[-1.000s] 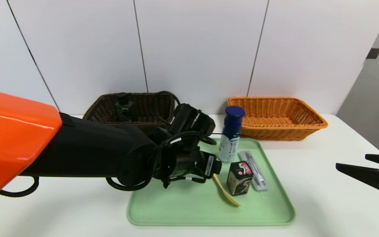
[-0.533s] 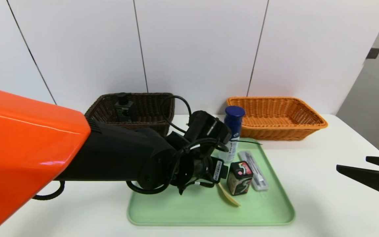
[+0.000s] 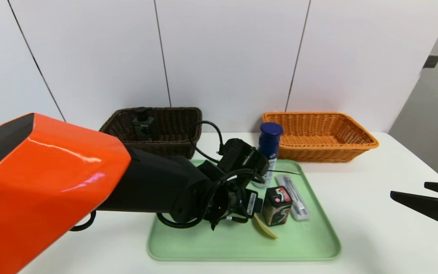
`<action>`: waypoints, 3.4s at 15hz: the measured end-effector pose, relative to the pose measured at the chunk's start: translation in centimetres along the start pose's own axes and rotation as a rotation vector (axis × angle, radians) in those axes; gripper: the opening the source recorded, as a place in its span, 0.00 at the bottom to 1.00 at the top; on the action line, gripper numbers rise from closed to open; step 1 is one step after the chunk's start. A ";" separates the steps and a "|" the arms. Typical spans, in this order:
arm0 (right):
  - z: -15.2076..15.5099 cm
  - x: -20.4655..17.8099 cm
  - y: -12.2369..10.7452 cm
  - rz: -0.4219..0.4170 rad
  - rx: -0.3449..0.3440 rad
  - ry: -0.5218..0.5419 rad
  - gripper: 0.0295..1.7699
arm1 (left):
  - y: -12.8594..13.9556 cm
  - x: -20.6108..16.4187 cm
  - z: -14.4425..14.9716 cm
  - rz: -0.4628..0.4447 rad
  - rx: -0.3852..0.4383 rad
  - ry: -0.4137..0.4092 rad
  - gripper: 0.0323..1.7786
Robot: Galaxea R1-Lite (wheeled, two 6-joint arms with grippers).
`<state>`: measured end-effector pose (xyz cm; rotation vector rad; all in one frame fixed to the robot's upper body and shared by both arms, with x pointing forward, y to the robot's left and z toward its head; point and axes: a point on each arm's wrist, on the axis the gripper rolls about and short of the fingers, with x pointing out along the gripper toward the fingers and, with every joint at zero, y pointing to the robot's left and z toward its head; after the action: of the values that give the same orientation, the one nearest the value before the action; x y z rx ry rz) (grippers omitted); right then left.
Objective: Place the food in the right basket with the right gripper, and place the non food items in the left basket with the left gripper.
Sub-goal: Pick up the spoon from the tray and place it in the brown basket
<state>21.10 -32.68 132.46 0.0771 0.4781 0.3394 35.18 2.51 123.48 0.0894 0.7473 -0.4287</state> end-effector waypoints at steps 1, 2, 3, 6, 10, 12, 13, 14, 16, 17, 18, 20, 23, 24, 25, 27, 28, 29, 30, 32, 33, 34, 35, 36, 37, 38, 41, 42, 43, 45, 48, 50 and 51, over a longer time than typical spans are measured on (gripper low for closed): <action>0.0 0.0 0.0 0.000 -0.001 0.000 0.97 | 0.0 0.1 -0.1 0.001 0.001 0.002 0.95; 0.0 0.0 0.0 0.000 -0.001 0.000 0.97 | 0.0 0.3 -0.1 0.001 0.000 0.004 0.95; 0.0 0.0 0.0 0.000 0.000 -0.001 0.97 | -0.1 0.3 -0.1 0.000 -0.002 0.005 0.95; 0.0 0.0 0.0 0.000 0.000 -0.001 0.97 | 0.0 0.5 -0.3 0.002 -0.004 0.013 0.72; 0.0 0.0 0.0 0.000 0.000 -0.002 0.97 | 0.0 0.7 -0.4 0.004 -0.003 0.021 0.47; 0.1 -0.1 0.0 0.000 -0.001 -0.004 0.97 | 0.1 0.6 -0.5 0.007 -0.001 0.028 0.27; 0.1 -0.1 0.0 0.000 -0.001 -0.005 0.97 | 0.1 0.6 -0.5 0.009 0.002 0.035 0.04; 0.1 -0.1 0.0 0.000 -0.002 -0.005 0.97 | 0.1 0.6 -0.5 0.011 0.003 0.039 0.03; 0.1 -0.1 0.0 0.000 -0.003 -0.006 0.97 | 0.3 0.4 -0.4 0.013 0.001 0.039 0.03; 0.1 -0.1 0.0 0.000 -0.003 -0.007 0.97 | 0.4 0.3 -0.3 0.014 0.000 0.038 0.03; 0.1 -0.1 0.0 0.001 -0.003 -0.007 0.97 | 0.5 0.1 -0.2 0.016 -0.004 0.036 0.03; 0.2 -0.1 0.0 0.001 -0.004 -0.008 0.97 | 1.3 -0.4 0.4 0.029 -0.016 0.027 0.03; 0.2 -0.1 0.0 0.000 -0.004 -0.011 0.97 | 3.7 -2.4 2.3 0.061 -0.050 -0.014 0.03; 0.2 -0.1 0.0 0.000 -0.005 -0.011 0.97 | 4.7 -3.5 3.1 0.072 -0.057 -0.036 0.03; 0.2 -0.2 0.1 0.000 -0.005 -0.012 0.97 | 5.7 -4.7 4.0 0.082 -0.060 -0.059 0.03; 0.2 -0.2 0.1 0.000 -0.006 -0.016 0.97 | 7.8 -7.1 5.9 0.106 -0.061 -0.114 0.03; 0.3 -0.3 0.1 0.000 -0.009 -0.020 0.97 | 8.6 -8.2 6.8 0.115 -0.070 -0.145 0.03; 0.3 -0.4 0.1 0.002 -0.010 -0.023 0.97 | 9.3 -9.3 7.7 0.120 -0.084 -0.174 0.03; 0.3 -0.4 0.2 0.003 -0.011 -0.025 0.97 | 9.8 -10.4 8.5 0.112 -0.096 -0.196 0.03; 0.3 -0.6 0.2 0.003 -0.014 -0.031 0.97 | 11.1 -11.9 10.0 0.076 -0.121 -0.236 0.03; 0.3 -0.6 0.3 0.003 -0.015 -0.034 0.97 | 12.0 -12.3 10.7 0.065 -0.130 -0.258 0.03; 0.3 -0.7 0.3 0.003 -0.016 -0.038 0.97 | 12.9 -12.4 11.4 0.064 -0.131 -0.279 0.03; 0.3 -0.8 0.3 0.003 -0.017 -0.041 0.97 | 13.7 -12.4 12.0 0.074 -0.136 -0.299 0.03; 0.3 -0.9 0.3 0.003 -0.017 -0.043 0.97 | 14.4 -12.2 12.6 0.090 -0.147 -0.313 0.03; 0.3 -0.9 0.3 0.003 -0.017 -0.044 0.97 | 15.2 -12.0 13.1 0.105 -0.161 -0.328 0.03; 0.3 -1.0 0.4 0.002 -0.018 -0.046 0.97 | 16.0 -11.6 13.4 0.120 -0.174 -0.334 0.03; 0.3 -1.1 0.4 0.002 -0.019 -0.051 0.97 | 17.5 -10.5 14.3 0.150 -0.207 -0.348 0.03; 0.3 -1.1 0.4 0.004 -0.020 -0.051 0.97 | 18.0 -10.0 14.5 0.159 -0.224 -0.350 0.03; 0.3 -1.1 0.4 0.006 -0.020 -0.051 0.97 | 18.4 -9.4 14.6 0.167 -0.241 -0.347 0.03; 0.3 -1.1 0.4 0.005 -0.021 -0.051 0.97 | 19.2 -8.1 14.5 0.184 -0.256 -0.328 0.03; 0.2 -1.1 0.4 0.004 -0.020 -0.050 0.97 | 20.2 -6.6 14.6 0.201 -0.264 -0.317 0.03; 0.2 -1.1 0.4 0.004 -0.019 -0.049 0.97 | 20.5 -6.1 15.0 0.206 -0.265 -0.327 0.03; 0.2 -1.1 0.4 0.002 -0.020 -0.049 0.97 | 20.6 -6.0 15.1 0.205 -0.264 -0.328 0.03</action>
<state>20.18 -32.65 133.19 0.0662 0.4263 0.3435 49.35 19.82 137.14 -0.1489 0.4598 -0.1407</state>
